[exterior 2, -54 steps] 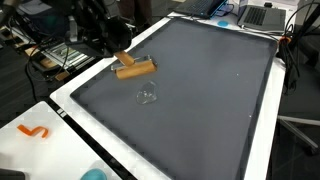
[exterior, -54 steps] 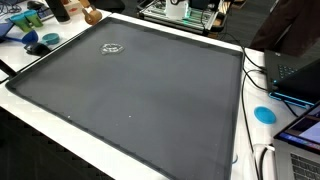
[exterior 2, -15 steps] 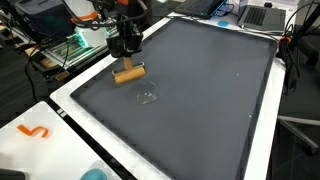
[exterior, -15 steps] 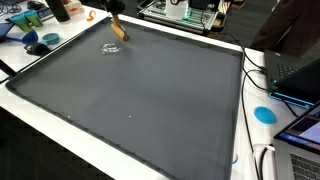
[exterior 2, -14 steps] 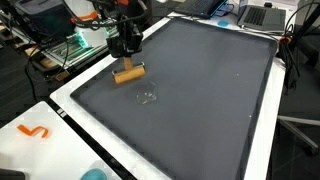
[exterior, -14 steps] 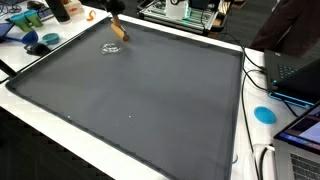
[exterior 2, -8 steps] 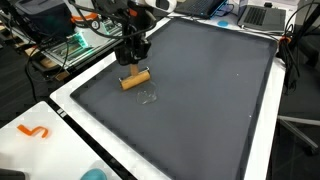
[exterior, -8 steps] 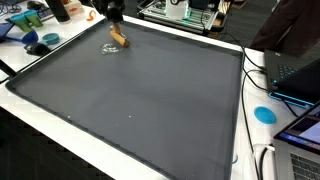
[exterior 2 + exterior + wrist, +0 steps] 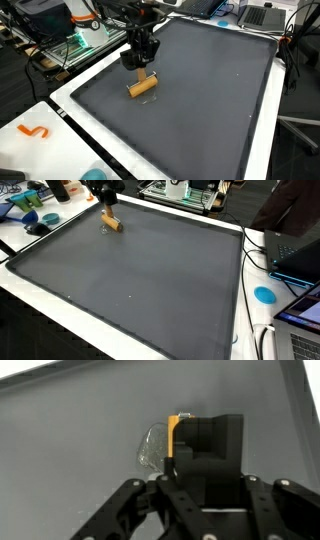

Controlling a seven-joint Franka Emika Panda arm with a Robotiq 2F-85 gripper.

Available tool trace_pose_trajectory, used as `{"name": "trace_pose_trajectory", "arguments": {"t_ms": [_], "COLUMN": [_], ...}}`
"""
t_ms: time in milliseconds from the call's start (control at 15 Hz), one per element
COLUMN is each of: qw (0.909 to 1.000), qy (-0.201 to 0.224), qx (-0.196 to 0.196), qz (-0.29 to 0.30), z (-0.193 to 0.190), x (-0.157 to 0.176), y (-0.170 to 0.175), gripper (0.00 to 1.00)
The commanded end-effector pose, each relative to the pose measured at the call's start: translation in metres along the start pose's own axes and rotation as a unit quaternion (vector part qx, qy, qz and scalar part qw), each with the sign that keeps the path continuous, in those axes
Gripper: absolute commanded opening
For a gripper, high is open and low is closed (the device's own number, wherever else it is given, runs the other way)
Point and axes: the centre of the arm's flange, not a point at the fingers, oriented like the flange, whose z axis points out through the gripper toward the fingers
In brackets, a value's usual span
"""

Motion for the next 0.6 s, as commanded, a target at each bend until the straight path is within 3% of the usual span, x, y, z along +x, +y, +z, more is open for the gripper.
{"name": "trace_pose_trajectory", "arguments": {"t_ms": [0,533], "qw": [0.9994,0.9994], "qy": [-0.001,0.010], "qx": [0.025,0.009], "qz": [-0.025,-0.032], "z": [0.0305,0.0401], "x": [0.0044,0.0061], "y": [0.0050,0.0147], "gripper": [0.24,0.24]}}
